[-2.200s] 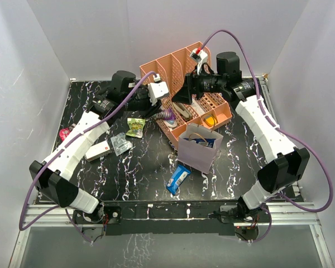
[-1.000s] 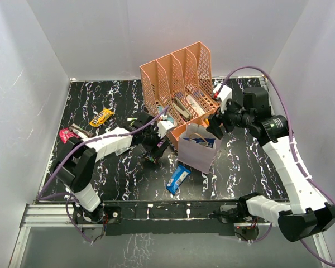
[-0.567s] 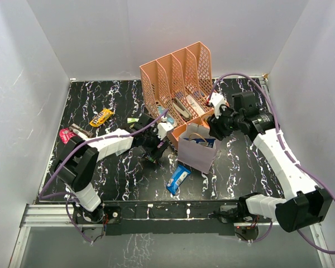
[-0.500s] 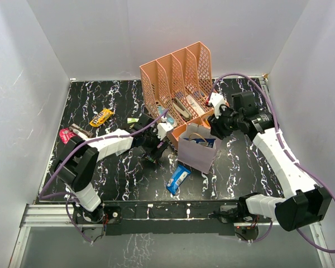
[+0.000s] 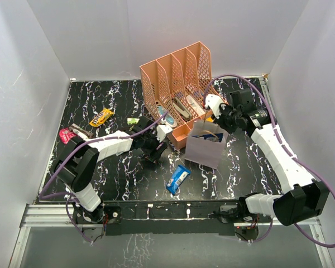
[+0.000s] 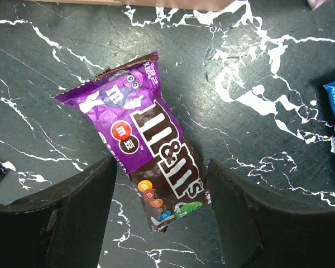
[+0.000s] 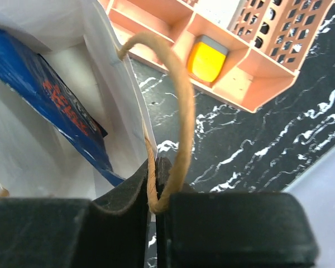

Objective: Place the snacks into the paper bag
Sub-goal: Move the paper bag to the center of the board, then pick up the snack from the center of the board.

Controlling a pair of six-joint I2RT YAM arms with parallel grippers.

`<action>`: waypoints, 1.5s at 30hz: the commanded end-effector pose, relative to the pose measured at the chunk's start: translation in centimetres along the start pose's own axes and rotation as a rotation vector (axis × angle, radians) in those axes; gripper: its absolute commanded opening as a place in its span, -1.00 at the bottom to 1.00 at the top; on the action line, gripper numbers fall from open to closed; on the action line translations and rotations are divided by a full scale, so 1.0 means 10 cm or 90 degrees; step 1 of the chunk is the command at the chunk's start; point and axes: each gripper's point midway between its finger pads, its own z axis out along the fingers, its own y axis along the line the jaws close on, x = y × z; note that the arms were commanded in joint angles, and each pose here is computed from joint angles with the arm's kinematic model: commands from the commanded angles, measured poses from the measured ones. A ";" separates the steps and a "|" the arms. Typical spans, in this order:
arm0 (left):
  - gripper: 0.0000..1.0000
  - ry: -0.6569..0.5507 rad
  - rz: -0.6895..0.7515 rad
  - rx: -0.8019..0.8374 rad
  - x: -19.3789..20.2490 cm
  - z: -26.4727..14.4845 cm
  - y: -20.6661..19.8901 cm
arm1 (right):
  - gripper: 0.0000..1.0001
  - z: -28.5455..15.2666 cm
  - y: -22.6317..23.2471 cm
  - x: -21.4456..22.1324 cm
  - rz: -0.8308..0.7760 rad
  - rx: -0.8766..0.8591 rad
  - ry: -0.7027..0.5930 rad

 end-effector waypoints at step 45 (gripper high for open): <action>-1.00 -0.091 0.154 -0.011 -0.51 -0.66 -0.03 | 0.42 -0.96 -0.53 -1.30 0.018 0.052 -0.287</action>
